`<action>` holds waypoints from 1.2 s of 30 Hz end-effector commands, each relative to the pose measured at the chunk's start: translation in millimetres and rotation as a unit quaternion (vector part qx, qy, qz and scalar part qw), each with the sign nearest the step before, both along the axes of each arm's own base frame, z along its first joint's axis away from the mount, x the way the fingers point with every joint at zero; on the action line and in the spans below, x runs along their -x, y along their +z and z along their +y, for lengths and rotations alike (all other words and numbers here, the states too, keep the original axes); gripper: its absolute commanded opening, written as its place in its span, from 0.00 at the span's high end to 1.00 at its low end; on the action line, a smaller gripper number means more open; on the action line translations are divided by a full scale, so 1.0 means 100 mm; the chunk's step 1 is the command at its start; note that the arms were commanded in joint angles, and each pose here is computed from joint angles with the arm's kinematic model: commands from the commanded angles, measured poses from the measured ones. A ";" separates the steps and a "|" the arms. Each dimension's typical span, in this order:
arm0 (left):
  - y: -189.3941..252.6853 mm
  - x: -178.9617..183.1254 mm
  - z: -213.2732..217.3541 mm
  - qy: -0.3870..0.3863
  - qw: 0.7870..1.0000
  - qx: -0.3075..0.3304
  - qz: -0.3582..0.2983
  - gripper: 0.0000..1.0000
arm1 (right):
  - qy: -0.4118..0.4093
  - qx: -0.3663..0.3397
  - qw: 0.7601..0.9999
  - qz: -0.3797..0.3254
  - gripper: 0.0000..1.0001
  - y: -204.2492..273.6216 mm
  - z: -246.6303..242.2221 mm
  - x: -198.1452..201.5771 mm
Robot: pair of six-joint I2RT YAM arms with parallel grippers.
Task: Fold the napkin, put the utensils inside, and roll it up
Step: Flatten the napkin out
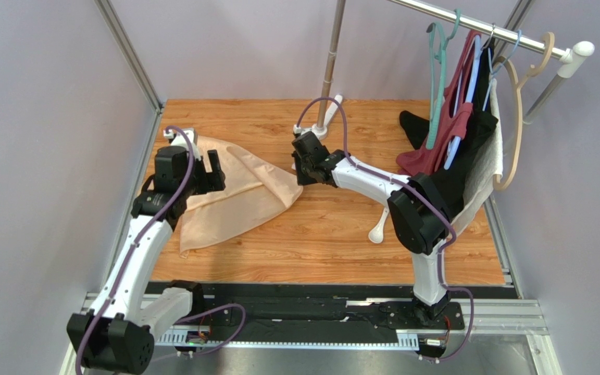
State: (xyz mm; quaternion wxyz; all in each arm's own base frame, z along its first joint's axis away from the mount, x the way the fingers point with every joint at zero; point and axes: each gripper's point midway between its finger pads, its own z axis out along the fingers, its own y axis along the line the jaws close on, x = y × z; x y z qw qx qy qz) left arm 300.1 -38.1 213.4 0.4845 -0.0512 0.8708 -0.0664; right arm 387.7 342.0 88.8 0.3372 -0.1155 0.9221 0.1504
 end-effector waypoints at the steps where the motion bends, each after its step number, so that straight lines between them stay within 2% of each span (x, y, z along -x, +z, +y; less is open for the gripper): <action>1: 0.15 -0.16 -0.07 -0.022 1.000 -0.002 -0.002 0.07 | -0.005 0.001 0.999 -0.032 0.69 0.18 -0.02 -0.01; 3: 0.23 -0.25 0.06 -0.007 1.000 -0.010 -0.008 0.04 | 0.029 -0.013 0.998 -0.053 0.50 0.36 0.08 0.14; 5: 0.13 -0.39 0.16 0.007 1.000 0.012 0.012 0.03 | 0.069 -0.065 0.993 -0.071 0.43 0.57 0.32 0.26; 6: 0.17 -0.48 0.30 0.029 0.998 0.049 0.009 0.03 | 0.103 -0.117 0.985 -0.078 0.38 0.75 0.54 0.39; 7: 0.04 -0.58 0.36 0.039 0.997 0.062 0.027 0.04 | 0.124 -0.138 0.981 -0.064 0.37 0.72 0.64 0.51; 9: 0.03 -0.77 0.48 0.063 0.995 0.080 0.019 0.04 | 0.162 -0.173 0.971 -0.039 0.37 0.64 0.91 0.72; 10: -0.15 -0.87 0.51 0.069 0.993 0.084 0.041 0.04 | 0.187 -0.201 0.961 -0.029 0.37 0.70 1.08 0.83; 12: -0.15 -1.05 0.53 0.070 0.992 0.088 0.049 0.04 | 0.228 -0.225 0.947 -0.014 0.37 0.69 1.35 1.05; 13: -0.34 -1.15 0.53 0.072 0.990 0.093 0.079 0.04 | 0.240 -0.239 0.941 -0.013 0.37 0.66 1.48 1.10; 15: -0.32 -1.32 0.51 0.062 0.989 0.101 0.084 0.05 | 0.265 -0.252 0.931 0.001 0.37 0.55 1.67 1.24; 18: -0.64 -1.57 0.58 0.079 0.985 0.104 0.109 0.05 | 0.276 -0.269 0.923 0.016 0.37 0.50 1.81 1.29; 24: -1.11 -1.86 0.63 0.089 0.978 0.106 0.158 0.06 | 0.281 -0.266 0.920 0.061 0.37 0.06 1.84 1.43; 36: -1.58 -2.24 0.88 0.109 0.969 0.102 0.197 0.06 | 0.237 -0.159 0.949 0.133 0.38 -0.70 1.40 1.60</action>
